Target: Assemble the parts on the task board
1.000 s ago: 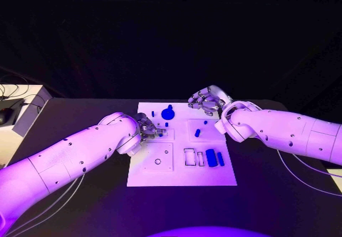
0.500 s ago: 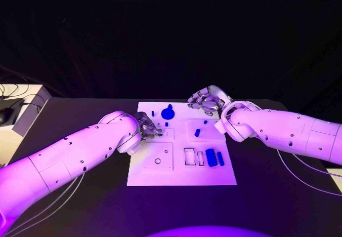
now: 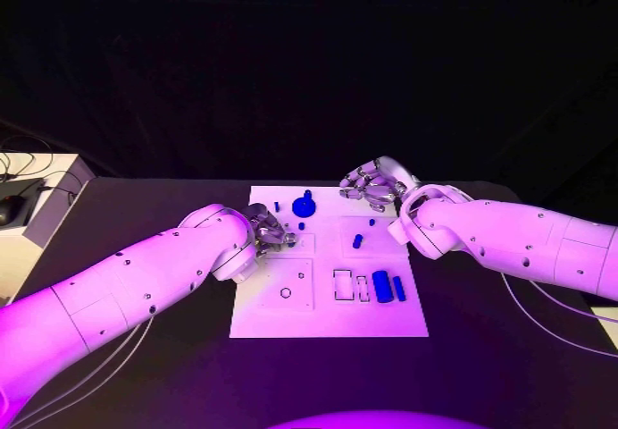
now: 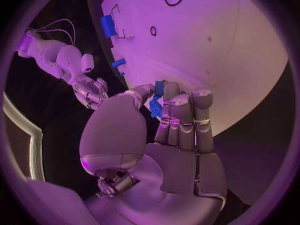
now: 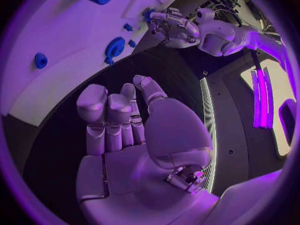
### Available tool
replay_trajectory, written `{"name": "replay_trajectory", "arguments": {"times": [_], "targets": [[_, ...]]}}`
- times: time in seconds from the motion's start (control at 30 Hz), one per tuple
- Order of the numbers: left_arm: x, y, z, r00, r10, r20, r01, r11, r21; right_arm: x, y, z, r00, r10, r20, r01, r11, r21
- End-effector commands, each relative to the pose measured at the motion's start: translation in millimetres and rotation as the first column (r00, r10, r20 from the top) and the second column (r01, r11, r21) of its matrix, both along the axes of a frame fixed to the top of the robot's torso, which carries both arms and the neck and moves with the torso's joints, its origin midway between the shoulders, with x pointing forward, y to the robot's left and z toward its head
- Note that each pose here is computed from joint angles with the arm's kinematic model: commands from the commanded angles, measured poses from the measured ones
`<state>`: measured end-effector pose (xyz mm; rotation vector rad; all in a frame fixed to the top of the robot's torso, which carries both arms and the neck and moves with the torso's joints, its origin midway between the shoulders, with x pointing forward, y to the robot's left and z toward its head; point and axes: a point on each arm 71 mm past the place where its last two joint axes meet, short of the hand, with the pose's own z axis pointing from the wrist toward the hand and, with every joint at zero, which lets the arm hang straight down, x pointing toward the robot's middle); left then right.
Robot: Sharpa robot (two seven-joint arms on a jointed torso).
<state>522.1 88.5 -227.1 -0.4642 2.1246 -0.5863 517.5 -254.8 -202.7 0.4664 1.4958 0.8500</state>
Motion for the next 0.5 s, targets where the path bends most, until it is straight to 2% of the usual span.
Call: {"name": "replay_trajectory", "arguments": {"times": [0.03,0.3,0.5], "targets": [[-0.4,-2.8,3.6,1.000,0.005,0.027,-0.003,0.998,-0.063,-0.9,1.8,-0.7,1.000,0.018,-0.005,-0.018,1.000,-0.006],[-3.5,0.2,6.4,1.000,-0.002,0.017,0.004,0.994,-0.110,-1.8,1.9,-1.3,1.000,0.021,-0.009,-0.021,1.000,-0.006],[-6.7,5.9,8.8,0.998,-0.043,-0.045,0.035,0.986,-0.165,-2.5,1.9,-1.5,1.000,0.022,-0.010,-0.022,1.000,-0.006]]}}
